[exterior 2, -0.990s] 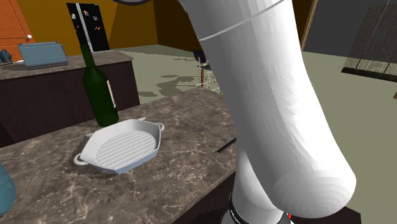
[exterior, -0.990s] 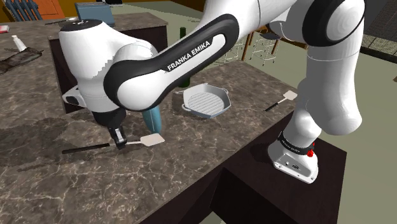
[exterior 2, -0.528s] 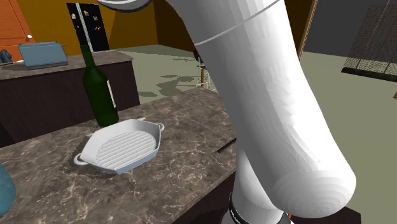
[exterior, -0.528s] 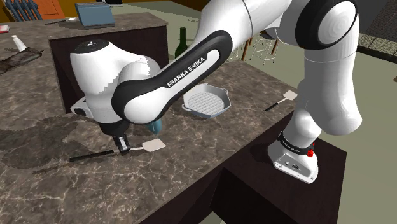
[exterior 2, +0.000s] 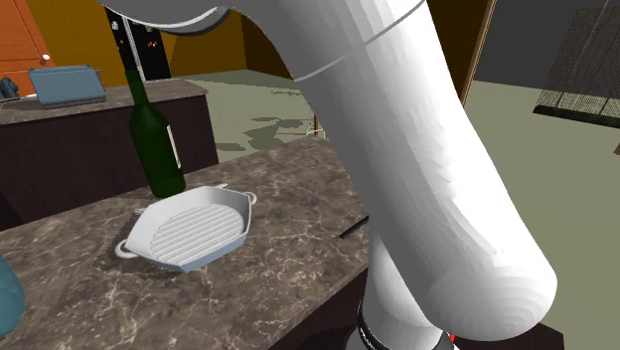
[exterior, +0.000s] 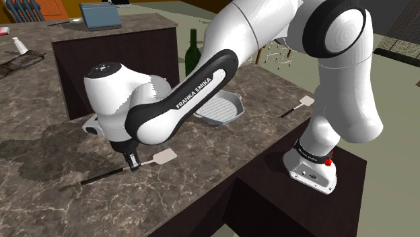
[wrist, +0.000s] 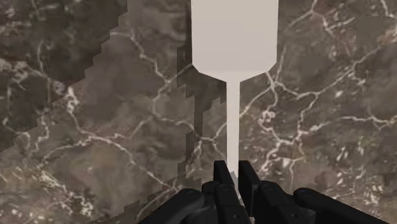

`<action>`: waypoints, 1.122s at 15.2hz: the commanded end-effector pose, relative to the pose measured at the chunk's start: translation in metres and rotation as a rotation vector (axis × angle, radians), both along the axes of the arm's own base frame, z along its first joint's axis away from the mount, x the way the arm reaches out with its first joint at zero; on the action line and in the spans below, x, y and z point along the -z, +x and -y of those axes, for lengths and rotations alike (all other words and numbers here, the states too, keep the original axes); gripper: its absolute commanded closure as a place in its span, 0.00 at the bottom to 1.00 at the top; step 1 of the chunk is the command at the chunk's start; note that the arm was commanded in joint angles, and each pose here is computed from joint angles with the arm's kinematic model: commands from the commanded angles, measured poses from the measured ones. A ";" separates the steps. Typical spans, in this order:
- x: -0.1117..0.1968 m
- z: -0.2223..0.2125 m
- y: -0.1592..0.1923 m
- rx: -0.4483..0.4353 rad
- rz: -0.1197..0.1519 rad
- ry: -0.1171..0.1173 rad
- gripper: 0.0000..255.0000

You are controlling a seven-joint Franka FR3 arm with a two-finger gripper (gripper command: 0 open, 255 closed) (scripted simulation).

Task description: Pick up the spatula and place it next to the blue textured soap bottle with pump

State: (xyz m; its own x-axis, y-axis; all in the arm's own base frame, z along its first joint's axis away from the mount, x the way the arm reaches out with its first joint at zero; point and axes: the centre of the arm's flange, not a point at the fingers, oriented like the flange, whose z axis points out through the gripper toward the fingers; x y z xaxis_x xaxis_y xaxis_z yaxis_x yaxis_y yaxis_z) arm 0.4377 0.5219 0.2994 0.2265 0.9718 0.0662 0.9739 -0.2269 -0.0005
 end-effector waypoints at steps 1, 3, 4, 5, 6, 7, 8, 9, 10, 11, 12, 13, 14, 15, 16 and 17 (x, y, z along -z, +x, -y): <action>0.011 0.001 -0.001 0.000 0.000 0.000 1.00; 0.018 0.001 -0.001 0.000 0.000 0.000 1.00; 0.018 0.001 -0.001 0.000 0.000 0.000 1.00; 0.018 0.001 -0.001 0.000 0.000 0.000 1.00; 0.018 0.001 -0.001 0.000 0.000 0.000 1.00; 0.018 0.001 -0.001 0.000 0.000 0.000 1.00; 0.018 0.001 -0.001 0.000 0.000 0.000 1.00; 0.018 0.001 -0.001 0.000 0.000 0.000 1.00; 0.018 0.001 -0.001 0.000 0.000 0.000 1.00; 0.018 0.001 -0.001 0.000 0.000 0.000 0.00; 0.018 0.001 -0.001 0.000 0.000 0.000 0.00; 0.018 0.001 -0.001 0.000 0.000 0.000 0.00; 0.018 0.001 -0.001 0.000 0.000 0.000 0.00; 0.018 0.001 -0.001 0.000 0.000 0.000 0.00; 0.018 0.001 -0.001 0.000 0.000 0.000 0.00; 0.005 0.001 -0.001 0.000 0.000 0.000 0.00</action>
